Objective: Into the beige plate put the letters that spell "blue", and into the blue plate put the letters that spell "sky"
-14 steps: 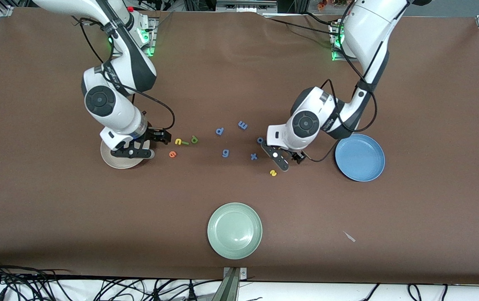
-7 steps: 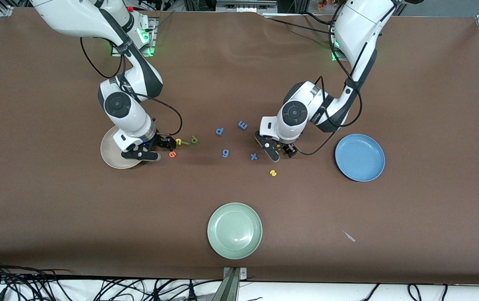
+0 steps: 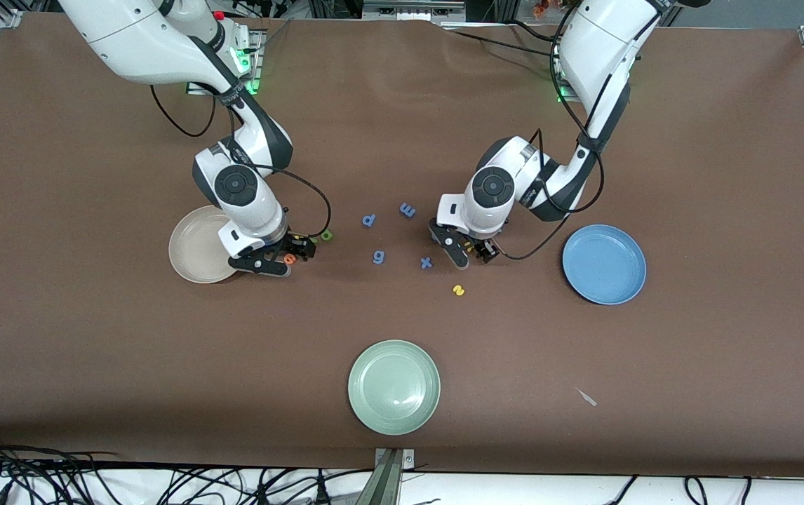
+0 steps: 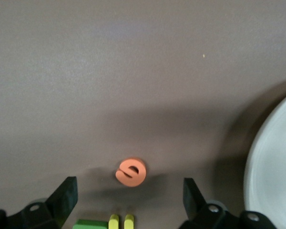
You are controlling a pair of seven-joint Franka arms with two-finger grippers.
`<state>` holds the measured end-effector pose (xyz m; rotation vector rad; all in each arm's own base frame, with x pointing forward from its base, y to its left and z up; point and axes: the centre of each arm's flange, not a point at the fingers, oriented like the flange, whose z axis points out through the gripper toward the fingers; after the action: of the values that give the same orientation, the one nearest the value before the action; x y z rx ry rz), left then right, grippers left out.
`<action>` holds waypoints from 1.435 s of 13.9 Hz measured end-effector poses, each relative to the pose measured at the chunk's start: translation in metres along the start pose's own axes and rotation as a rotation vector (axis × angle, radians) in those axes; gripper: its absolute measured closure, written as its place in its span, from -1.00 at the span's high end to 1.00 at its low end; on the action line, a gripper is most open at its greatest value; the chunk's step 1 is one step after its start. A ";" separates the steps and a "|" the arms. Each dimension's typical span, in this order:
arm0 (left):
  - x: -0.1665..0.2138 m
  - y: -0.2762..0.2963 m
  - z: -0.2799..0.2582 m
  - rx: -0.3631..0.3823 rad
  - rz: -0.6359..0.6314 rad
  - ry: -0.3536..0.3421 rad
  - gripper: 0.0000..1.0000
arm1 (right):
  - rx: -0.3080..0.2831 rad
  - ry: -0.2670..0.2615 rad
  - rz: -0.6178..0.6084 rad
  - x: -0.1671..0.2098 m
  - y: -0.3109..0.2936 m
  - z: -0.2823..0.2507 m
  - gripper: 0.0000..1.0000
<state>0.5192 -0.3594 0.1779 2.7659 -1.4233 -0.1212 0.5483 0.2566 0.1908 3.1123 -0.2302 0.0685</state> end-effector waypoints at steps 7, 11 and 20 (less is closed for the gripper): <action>0.000 -0.003 0.004 0.007 -0.002 0.017 -0.34 | -0.002 0.003 -0.008 0.002 -0.001 0.010 0.81; 0.000 -0.003 0.004 0.008 -0.003 0.019 -0.52 | -0.001 -0.001 -0.004 0.002 -0.001 0.015 0.13; -0.036 -0.082 -0.098 0.021 -0.135 -0.028 -0.52 | -0.067 -0.014 -0.030 0.016 0.010 -0.014 -0.41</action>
<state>0.5726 -0.2831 0.2731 2.8869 -1.2497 -0.1495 0.5620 0.2452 0.2054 3.0493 -0.1822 0.0370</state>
